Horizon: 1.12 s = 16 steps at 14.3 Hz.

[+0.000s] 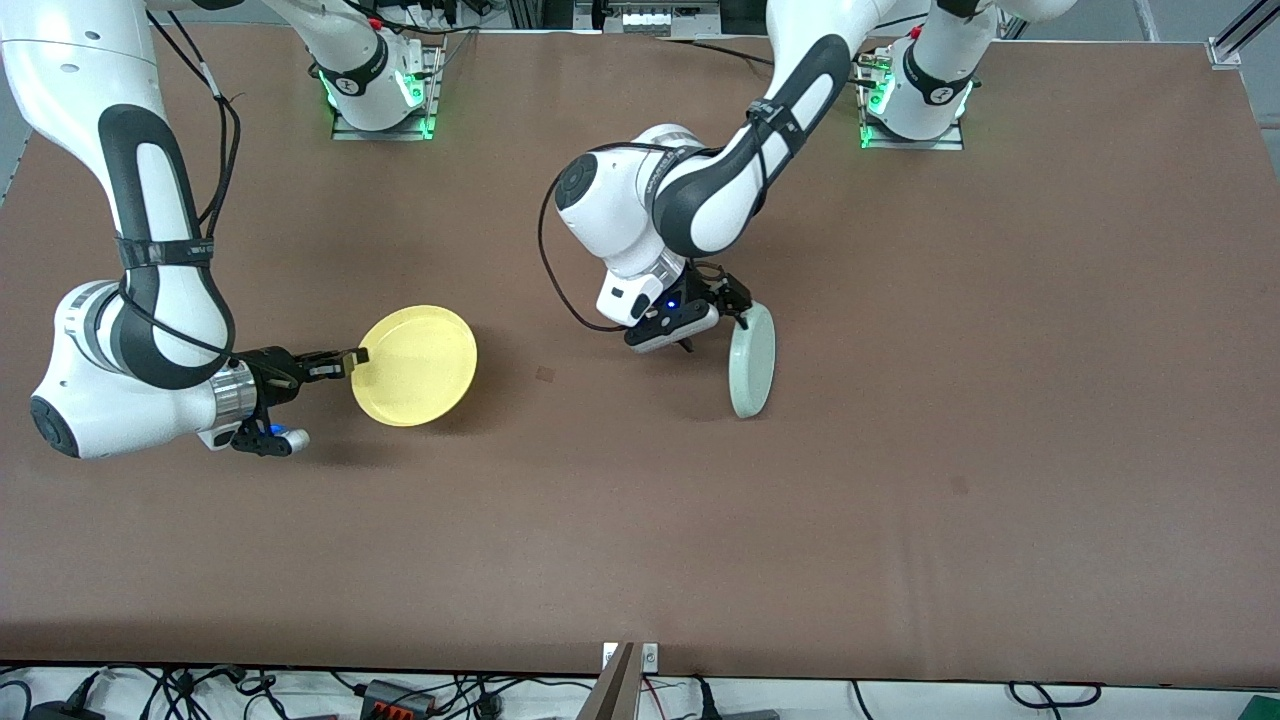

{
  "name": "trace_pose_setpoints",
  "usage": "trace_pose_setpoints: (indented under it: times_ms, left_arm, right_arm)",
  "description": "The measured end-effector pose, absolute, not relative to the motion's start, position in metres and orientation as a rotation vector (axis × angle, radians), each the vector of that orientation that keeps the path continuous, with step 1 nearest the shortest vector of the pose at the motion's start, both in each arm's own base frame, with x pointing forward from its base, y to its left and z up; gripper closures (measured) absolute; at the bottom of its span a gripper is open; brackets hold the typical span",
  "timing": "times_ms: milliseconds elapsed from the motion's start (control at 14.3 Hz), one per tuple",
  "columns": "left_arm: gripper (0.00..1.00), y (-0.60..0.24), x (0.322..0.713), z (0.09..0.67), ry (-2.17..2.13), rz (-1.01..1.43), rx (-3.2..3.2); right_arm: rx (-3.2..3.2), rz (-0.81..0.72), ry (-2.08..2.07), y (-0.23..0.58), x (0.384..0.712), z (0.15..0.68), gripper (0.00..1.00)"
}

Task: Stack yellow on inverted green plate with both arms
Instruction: 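Lower the inverted green plate to the table center with the left gripper, then carry the yellow plate onto the green plate while the left gripper withdraws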

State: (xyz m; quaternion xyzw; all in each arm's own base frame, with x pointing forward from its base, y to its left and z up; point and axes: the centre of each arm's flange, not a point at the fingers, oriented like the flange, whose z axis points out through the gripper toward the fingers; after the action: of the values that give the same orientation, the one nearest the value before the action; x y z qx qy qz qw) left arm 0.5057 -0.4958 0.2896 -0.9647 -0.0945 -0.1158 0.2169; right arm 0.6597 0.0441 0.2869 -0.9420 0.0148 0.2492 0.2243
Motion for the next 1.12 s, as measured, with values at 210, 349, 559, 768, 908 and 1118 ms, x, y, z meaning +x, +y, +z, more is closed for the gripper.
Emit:
trace_pose_setpoints:
  times_ms: [210,349,559,768,908,1118]
  left_arm:
    - [0.00,-0.500,0.517,0.309,-0.333,-0.317,-2.805]
    - [0.00,-0.505,0.518,0.311,-0.349,-0.311,-2.857]
    - [0.00,-0.492,0.533,0.323,-0.269,-0.309,-2.875]
    - [0.00,-0.433,0.575,0.358,-0.112,-0.250,-2.862]
    - [0.00,-0.379,0.602,0.384,-0.024,-0.181,-2.846]
    - [0.00,-0.289,0.640,0.414,0.098,-0.044,-2.902]
  right_arm:
    - [-2.604,0.677,0.036,0.043,0.661,0.285,0.98]
    - [-2.615,0.672,0.032,0.042,0.661,0.285,0.98]
    - [-2.628,0.659,0.005,0.056,0.662,0.285,0.98]
    - [-2.664,0.660,-0.021,0.113,0.661,0.276,0.98]
    - [-2.694,0.689,-0.016,0.160,0.654,0.265,0.98]
    - [-2.679,0.687,0.061,0.216,0.646,0.250,0.98]
